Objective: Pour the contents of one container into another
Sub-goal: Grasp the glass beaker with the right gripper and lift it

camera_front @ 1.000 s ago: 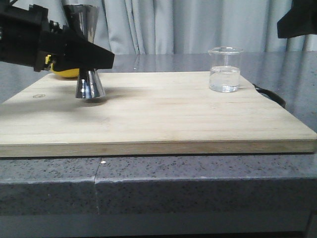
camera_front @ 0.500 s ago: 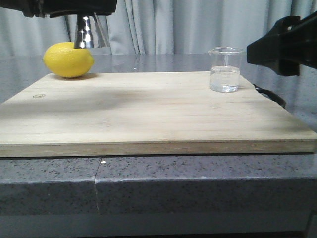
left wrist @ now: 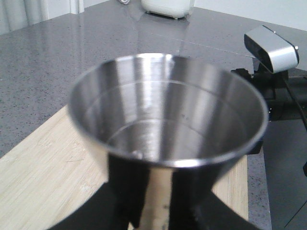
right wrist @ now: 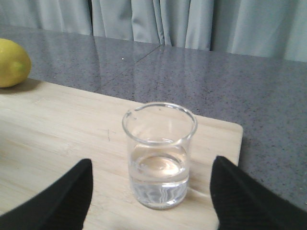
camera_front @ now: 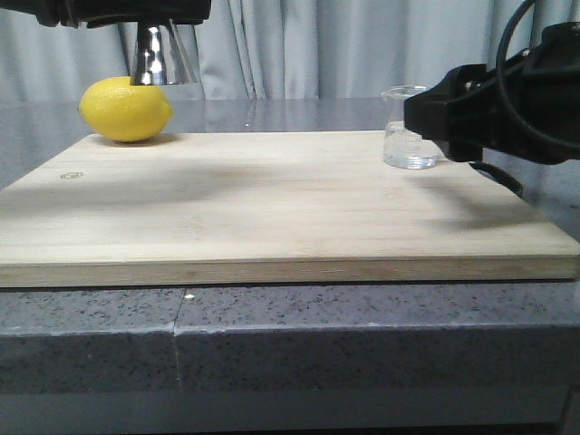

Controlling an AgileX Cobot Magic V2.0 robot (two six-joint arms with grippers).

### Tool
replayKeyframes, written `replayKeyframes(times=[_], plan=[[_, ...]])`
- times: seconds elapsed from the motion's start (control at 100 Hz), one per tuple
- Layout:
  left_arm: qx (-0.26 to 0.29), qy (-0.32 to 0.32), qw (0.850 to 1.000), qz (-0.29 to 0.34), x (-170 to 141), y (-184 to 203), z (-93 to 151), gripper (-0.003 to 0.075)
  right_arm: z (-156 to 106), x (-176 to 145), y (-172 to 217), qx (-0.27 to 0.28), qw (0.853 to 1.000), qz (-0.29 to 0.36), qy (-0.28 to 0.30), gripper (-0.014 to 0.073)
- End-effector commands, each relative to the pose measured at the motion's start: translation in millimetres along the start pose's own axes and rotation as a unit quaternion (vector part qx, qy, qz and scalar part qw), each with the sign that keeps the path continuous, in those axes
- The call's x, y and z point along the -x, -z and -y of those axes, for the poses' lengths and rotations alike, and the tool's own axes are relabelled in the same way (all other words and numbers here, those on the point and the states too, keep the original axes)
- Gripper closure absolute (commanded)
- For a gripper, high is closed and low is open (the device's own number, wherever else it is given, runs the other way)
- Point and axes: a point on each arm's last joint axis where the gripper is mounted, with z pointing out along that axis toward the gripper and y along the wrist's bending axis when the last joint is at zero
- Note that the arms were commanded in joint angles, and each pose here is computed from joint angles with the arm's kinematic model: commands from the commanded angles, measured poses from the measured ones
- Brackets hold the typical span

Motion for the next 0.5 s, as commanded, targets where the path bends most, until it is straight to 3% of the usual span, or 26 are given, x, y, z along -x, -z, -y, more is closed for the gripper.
replayKeyframes(times=[0.0,0.49], plan=[[-0.019,-0.017,0.998,0.052,26,4,12,0.074,0,19,-4,0.0,0.997,0.077,0.001,0.0127],[-0.024,-0.018,0.998,0.051,26,4,13,0.074,-4,20,-36,0.004,0.997,0.076,0.004,0.0127]])
